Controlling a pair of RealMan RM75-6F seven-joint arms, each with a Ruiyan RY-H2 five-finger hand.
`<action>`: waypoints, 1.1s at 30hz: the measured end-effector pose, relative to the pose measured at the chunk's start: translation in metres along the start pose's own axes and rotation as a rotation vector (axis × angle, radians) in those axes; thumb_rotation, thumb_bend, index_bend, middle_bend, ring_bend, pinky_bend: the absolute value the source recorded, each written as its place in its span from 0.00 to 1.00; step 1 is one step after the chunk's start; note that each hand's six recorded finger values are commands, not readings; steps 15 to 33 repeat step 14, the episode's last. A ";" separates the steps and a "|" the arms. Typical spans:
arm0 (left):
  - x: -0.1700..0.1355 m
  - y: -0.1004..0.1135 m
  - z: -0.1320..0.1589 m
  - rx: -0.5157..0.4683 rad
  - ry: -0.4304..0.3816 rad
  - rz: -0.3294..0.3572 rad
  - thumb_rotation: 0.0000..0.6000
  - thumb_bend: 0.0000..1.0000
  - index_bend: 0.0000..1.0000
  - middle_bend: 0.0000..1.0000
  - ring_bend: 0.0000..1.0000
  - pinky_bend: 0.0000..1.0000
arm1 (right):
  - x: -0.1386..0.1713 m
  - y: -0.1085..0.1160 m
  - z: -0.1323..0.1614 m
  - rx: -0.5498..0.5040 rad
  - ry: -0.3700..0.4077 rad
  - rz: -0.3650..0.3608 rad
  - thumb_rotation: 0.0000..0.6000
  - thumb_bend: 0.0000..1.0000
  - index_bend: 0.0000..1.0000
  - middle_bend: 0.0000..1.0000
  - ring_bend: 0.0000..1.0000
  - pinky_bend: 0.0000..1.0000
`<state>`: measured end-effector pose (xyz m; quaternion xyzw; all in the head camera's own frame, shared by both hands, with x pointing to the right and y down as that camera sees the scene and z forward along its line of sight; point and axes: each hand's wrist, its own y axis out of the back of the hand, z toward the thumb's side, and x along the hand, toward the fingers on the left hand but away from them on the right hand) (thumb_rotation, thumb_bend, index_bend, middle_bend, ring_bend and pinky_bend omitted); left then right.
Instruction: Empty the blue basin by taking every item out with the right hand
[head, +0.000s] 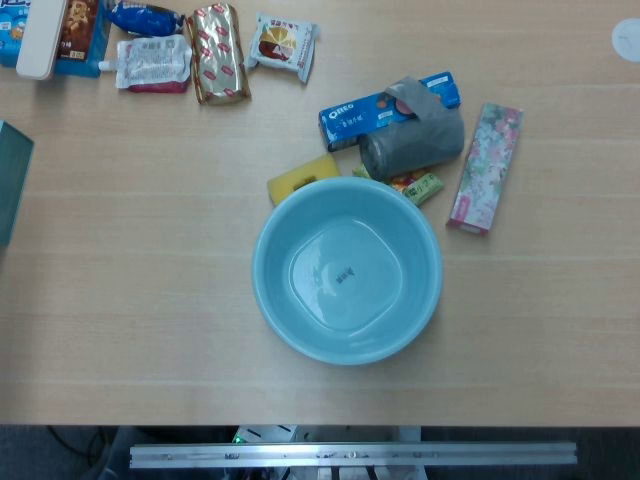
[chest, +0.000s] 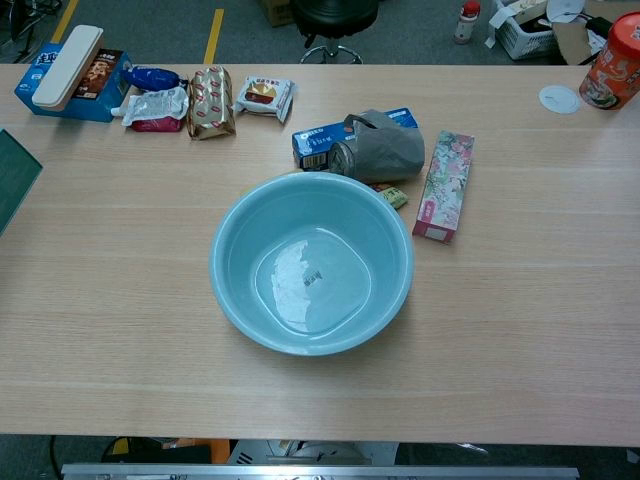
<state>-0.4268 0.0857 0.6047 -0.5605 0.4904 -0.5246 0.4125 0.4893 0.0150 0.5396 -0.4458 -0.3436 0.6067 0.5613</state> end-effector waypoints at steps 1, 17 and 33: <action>0.000 0.000 0.000 0.003 -0.001 0.002 1.00 0.36 0.40 0.38 0.32 0.30 | 0.003 -0.001 -0.001 -0.008 -0.002 0.004 1.00 0.54 0.42 0.44 0.41 0.52; -0.009 -0.002 -0.002 0.011 0.013 0.001 1.00 0.36 0.40 0.38 0.32 0.30 | 0.015 -0.023 -0.009 -0.038 0.000 0.066 1.00 0.54 0.42 0.44 0.42 0.52; -0.009 -0.002 -0.002 0.011 0.013 0.001 1.00 0.36 0.40 0.38 0.32 0.30 | 0.015 -0.023 -0.009 -0.038 0.000 0.066 1.00 0.54 0.42 0.44 0.42 0.52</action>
